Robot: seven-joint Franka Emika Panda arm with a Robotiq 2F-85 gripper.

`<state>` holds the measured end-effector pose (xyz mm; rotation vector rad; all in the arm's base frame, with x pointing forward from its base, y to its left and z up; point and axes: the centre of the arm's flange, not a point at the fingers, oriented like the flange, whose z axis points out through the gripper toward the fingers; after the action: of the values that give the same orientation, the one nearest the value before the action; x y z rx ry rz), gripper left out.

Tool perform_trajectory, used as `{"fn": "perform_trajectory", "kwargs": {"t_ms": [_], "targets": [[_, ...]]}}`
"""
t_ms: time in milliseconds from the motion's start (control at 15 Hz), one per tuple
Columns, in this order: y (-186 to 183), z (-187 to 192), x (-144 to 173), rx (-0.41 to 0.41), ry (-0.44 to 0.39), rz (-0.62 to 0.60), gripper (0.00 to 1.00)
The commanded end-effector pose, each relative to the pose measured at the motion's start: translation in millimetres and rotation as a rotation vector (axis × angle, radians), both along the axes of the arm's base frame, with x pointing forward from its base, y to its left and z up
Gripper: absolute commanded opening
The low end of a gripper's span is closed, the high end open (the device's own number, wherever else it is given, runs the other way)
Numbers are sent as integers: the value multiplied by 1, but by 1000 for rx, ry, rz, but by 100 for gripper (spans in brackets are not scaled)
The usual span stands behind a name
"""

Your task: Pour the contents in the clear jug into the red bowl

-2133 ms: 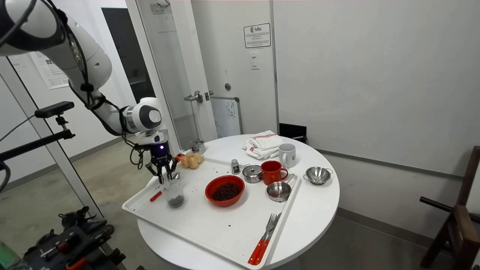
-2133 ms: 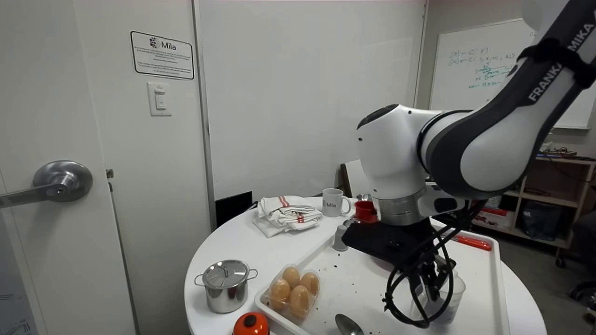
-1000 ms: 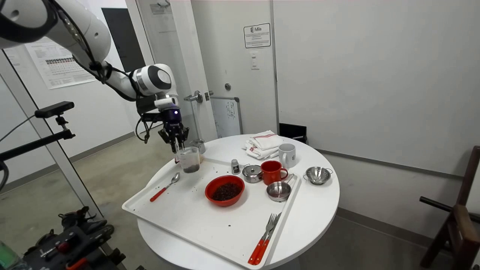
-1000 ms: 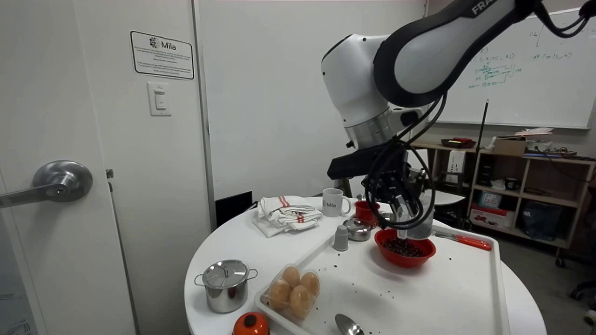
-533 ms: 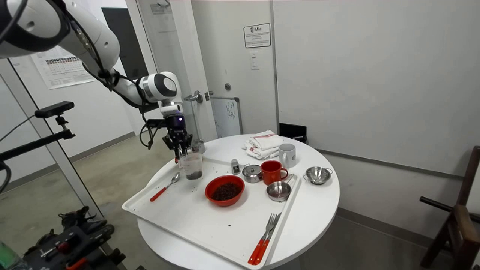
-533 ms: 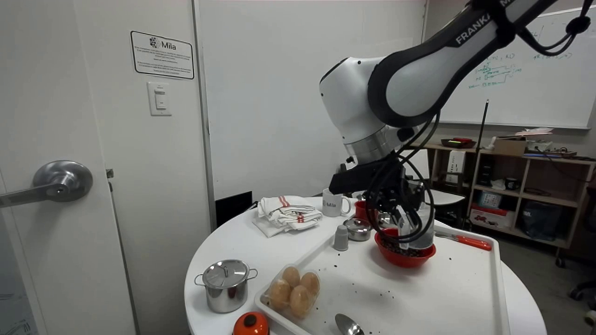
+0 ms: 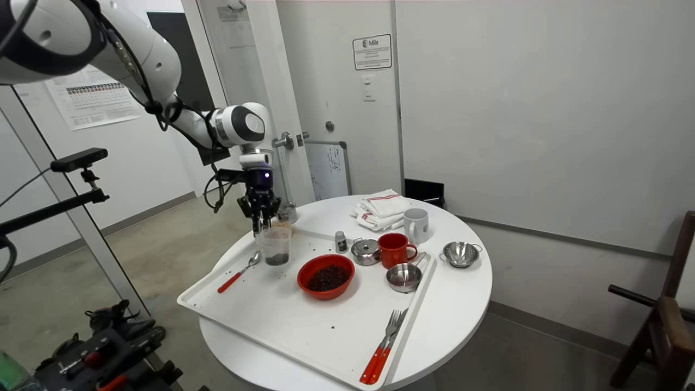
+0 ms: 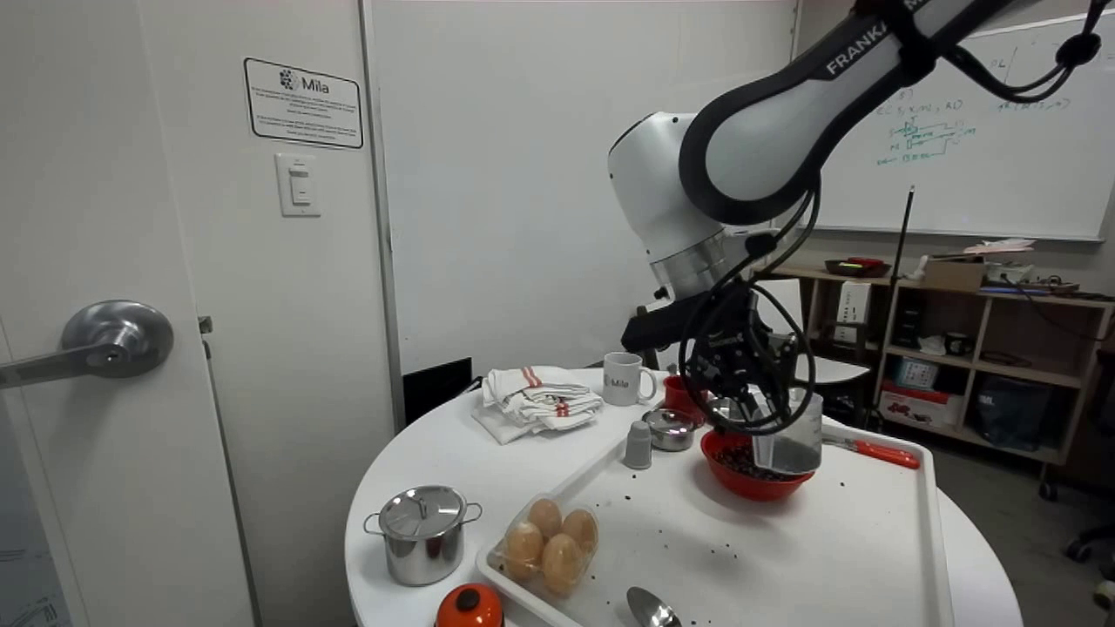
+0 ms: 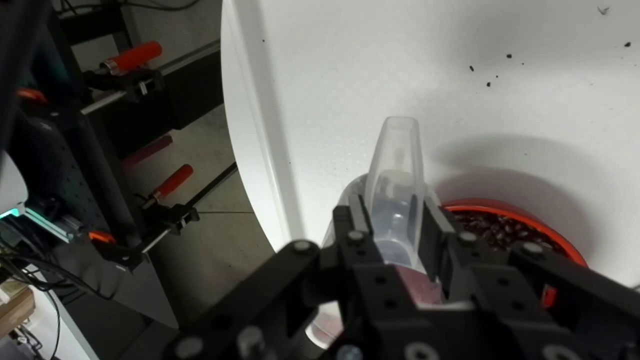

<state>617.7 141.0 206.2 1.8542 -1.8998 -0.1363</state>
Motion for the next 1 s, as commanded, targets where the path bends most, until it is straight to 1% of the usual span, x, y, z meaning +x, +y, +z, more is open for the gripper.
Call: {"fn": "perform_trajectory", "kwargs": {"t_ms": [0,267,333,533,800,867,933], "targets": [[-37,4,9,125,51,-66,7],[-68,1,16,231,60,-81,7],[-73,0,16,273,54,-71,7],[-80,-3,20,381,32,-31,7],[-88,-7,24,489,7,-4,7],[-90,-9,26,511,10,1,7],[-87,-10,26,478,24,-7,7]]}}
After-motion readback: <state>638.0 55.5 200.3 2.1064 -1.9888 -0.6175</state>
